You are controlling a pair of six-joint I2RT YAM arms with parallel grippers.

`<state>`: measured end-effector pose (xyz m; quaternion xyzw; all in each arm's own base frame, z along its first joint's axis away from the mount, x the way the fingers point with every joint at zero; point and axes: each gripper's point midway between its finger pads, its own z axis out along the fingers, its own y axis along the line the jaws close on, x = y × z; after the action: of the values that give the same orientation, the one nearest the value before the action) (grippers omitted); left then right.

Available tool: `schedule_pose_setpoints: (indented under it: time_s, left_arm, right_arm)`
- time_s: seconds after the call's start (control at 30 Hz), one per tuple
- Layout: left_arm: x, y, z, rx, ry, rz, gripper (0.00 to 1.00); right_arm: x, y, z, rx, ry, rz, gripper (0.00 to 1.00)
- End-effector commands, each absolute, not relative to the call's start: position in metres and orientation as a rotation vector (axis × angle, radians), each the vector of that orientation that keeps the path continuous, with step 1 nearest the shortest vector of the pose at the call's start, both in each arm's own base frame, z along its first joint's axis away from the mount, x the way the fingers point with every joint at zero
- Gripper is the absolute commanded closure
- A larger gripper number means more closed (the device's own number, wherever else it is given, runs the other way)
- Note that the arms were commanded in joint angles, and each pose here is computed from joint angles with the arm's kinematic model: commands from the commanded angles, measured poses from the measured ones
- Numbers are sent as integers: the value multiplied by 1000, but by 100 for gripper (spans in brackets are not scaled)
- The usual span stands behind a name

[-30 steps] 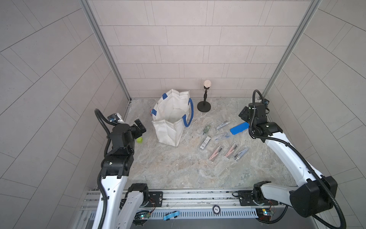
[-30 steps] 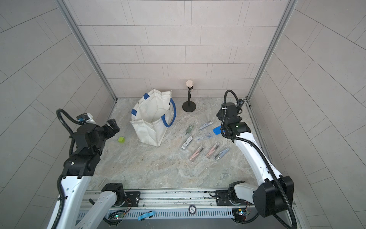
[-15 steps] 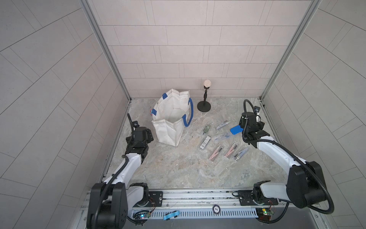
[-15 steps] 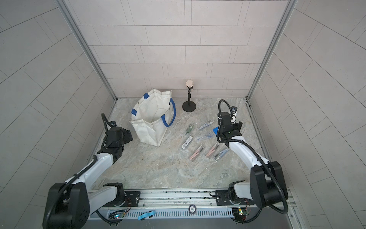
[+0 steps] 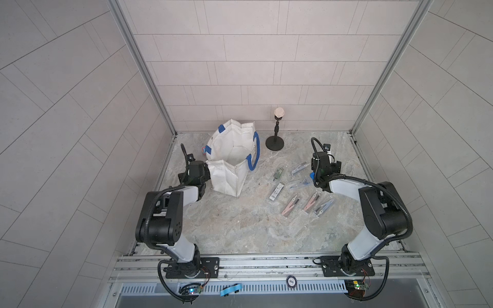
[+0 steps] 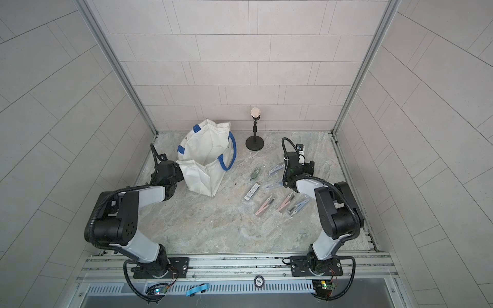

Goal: Take out the compass set from the canvas bag
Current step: Reset both arms

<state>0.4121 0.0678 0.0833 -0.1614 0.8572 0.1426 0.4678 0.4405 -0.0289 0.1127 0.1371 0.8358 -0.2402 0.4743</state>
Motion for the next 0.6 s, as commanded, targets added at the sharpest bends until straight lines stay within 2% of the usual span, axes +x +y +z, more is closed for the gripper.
schedule_pose_setpoints:
  time_s: [0.0, 0.13, 0.3, 0.47, 0.57]
  left_arm:
    - [413, 61, 86, -342, 2099, 320, 0]
    - [412, 60, 87, -342, 2088, 311, 0]
    - [413, 61, 87, -336, 2087, 319, 0]
    - [415, 59, 86, -322, 2098, 323, 0]
    - [416, 50, 87, -271, 2086, 271, 0]
  right_arm:
    - [450, -29, 123, 322, 2026, -615, 8]
    - [439, -39, 155, 387, 1966, -576, 8]
    - [387, -67, 181, 497, 1913, -564, 8]
    - [342, -78, 163, 498, 1945, -593, 8]
    - [335, -79, 147, 507, 1950, -585, 8]
